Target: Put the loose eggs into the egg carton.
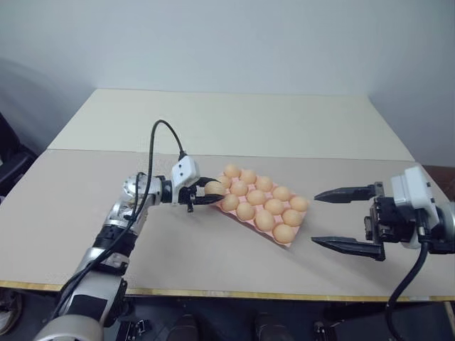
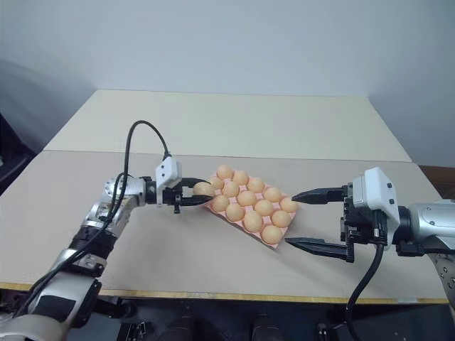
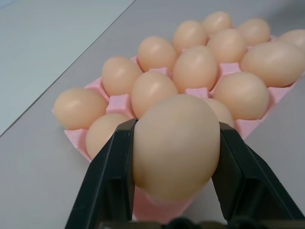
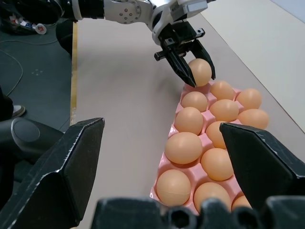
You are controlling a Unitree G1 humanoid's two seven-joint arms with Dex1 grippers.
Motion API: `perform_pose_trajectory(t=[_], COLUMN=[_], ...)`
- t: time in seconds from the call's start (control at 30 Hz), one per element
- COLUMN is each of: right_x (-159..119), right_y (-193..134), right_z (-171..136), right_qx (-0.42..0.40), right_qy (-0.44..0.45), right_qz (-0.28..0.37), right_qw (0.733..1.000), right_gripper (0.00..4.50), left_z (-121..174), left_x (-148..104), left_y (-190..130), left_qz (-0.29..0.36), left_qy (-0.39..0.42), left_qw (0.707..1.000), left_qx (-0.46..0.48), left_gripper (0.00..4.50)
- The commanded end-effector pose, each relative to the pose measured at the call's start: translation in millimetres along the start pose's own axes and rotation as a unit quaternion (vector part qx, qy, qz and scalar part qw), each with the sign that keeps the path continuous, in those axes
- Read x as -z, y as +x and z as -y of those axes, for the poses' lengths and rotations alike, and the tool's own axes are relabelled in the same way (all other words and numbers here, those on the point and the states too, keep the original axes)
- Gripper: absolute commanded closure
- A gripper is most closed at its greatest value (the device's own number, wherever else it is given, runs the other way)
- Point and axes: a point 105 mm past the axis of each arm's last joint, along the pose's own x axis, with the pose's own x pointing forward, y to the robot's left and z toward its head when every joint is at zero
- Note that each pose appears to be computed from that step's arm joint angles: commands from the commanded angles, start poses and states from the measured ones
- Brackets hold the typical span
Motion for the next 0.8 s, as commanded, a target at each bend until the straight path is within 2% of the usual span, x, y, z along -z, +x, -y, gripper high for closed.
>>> perform_pose_trajectory(t=[0.03, 0.1, 0.2, 0.37, 0.53, 0.63, 0.8], right_x=[-9, -9, -9, -8, -8, -7, -3], right_y=[-1, -1, -2, -1, 1, 1, 2], right_z=[0, 0, 0, 0, 2, 5, 9], right_qx=[0.006, 0.008, 0.009, 0.009, 0.007, 0.007, 0.016], right_qy=[-0.021, -0.02, -0.02, -0.019, -0.019, -0.018, -0.011], right_qz=[0.006, 0.006, 0.006, 0.007, 0.008, 0.009, 0.015], right_qw=[1.0, 1.0, 1.0, 1.0, 1.0, 1.0, 1.0], right_gripper=[0.0, 0.0, 0.0, 0.0, 0.0, 0.0, 0.0], left_z=[-9, -11, -11, -11, -14, -16, -8], left_x=[-10, -11, -15, -26, -37, -44, -44], left_y=[1, 1, -2, -15, -44, -75, -135], left_qz=[0.0, 0.005, 0.013, 0.032, 0.048, 0.05, 0.009], left_qy=[0.024, 0.013, 0.003, 0.005, 0.018, 0.019, 0.016], left_qw=[1.0, 1.0, 1.0, 0.999, 0.999, 0.999, 1.0], left_qx=[-0.014, -0.018, -0.011, 0.0, 0.007, 0.007, -0.002], left_gripper=[2.49, 2.49, 1.69, 0.02, 0.02, 0.02, 0.02])
